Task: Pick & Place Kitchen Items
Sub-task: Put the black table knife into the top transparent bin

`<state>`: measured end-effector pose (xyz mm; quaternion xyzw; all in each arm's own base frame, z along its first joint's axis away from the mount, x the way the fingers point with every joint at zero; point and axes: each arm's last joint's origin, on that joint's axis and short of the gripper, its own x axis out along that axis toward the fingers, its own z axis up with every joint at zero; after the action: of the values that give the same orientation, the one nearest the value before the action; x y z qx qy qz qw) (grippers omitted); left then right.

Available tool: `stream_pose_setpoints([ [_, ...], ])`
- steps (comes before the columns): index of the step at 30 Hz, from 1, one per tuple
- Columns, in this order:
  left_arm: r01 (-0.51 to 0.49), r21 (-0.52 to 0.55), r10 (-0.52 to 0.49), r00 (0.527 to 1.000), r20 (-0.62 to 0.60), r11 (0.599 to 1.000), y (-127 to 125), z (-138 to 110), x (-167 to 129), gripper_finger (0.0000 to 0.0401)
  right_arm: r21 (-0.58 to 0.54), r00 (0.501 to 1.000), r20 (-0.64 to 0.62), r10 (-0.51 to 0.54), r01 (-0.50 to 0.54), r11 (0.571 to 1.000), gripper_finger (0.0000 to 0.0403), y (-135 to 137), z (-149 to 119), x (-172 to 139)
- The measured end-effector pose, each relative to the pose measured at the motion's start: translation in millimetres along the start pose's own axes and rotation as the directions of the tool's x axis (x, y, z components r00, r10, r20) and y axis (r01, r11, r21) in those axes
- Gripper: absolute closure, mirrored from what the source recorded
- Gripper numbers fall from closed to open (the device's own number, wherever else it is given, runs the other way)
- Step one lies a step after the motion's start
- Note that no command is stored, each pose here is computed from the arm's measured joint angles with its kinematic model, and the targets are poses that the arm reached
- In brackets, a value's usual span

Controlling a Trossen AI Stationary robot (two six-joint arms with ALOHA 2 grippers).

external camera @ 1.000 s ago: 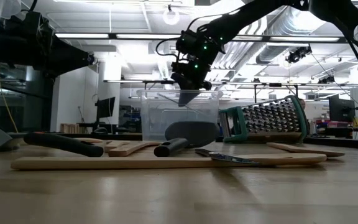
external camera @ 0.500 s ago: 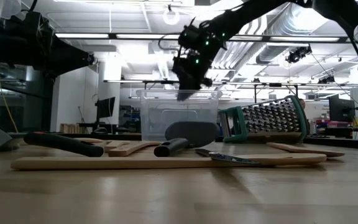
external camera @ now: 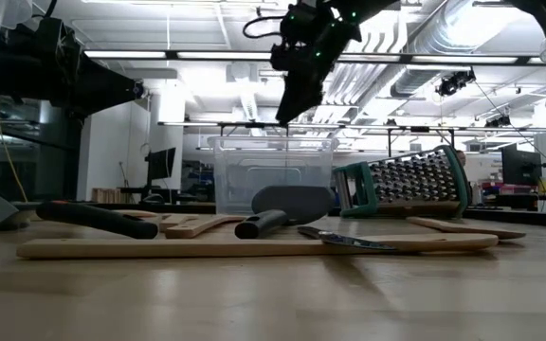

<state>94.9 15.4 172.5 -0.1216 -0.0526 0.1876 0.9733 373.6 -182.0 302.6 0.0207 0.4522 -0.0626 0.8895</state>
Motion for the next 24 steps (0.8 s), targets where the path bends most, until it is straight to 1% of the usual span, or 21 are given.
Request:
stream_pose_setpoints([
  [2,0.000,0.000,0.000,1.000,0.000,1.000,0,0,0,0.0249,-0.111,0.997,-0.033,0.067,-0.070,0.991,0.0229,9,-2,-1],
  [5,0.000,0.000,0.000,1.000,0.000,1.000,0,0,0,0.0249,-0.230,0.986,-0.075,0.146,-0.160,0.960,0.0234,23,-5,0],
  [7,-0.001,0.000,0.001,1.000,0.000,1.000,0,0,0,0.0249,-0.289,0.975,-0.105,0.195,-0.217,0.932,0.0237,33,-6,1],
  [9,0.000,0.000,0.000,1.000,0.000,1.000,0,0,0,0.0249,-0.371,0.963,-0.134,0.235,-0.269,0.889,0.0238,45,-7,2],
  [11,0.000,0.000,0.000,1.000,0.000,1.000,0,0,0,0.0249,-0.466,0.949,-0.171,0.265,-0.314,0.827,0.0238,58,-8,2],
  [14,-0.001,0.000,0.001,1.000,0.000,1.000,0,0,0,0.0249,-0.588,0.924,-0.222,0.313,-0.383,0.713,0.0238,81,-9,3],
  [16,0.000,0.000,0.000,1.000,0.000,1.000,0,0,0,0.0249,-0.647,0.901,-0.254,0.351,-0.428,0.631,0.0238,95,-11,3],
  [18,0.000,0.000,0.000,1.000,0.000,1.000,0,0,0,0.0249,-0.688,0.881,-0.271,0.387,-0.459,0.563,0.0238,111,-12,4],
  [22,0.000,0.000,0.000,1.000,0.000,1.000,0,0,0,0.0249,-0.717,0.844,-0.316,0.433,-0.511,0.474,0.0238,142,-15,5],
  [24,0.000,0.000,0.000,1.000,0.000,1.000,0,0,0,0.0249,-0.741,0.828,-0.344,0.443,-0.529,0.414,0.0238,156,-19,8],
])
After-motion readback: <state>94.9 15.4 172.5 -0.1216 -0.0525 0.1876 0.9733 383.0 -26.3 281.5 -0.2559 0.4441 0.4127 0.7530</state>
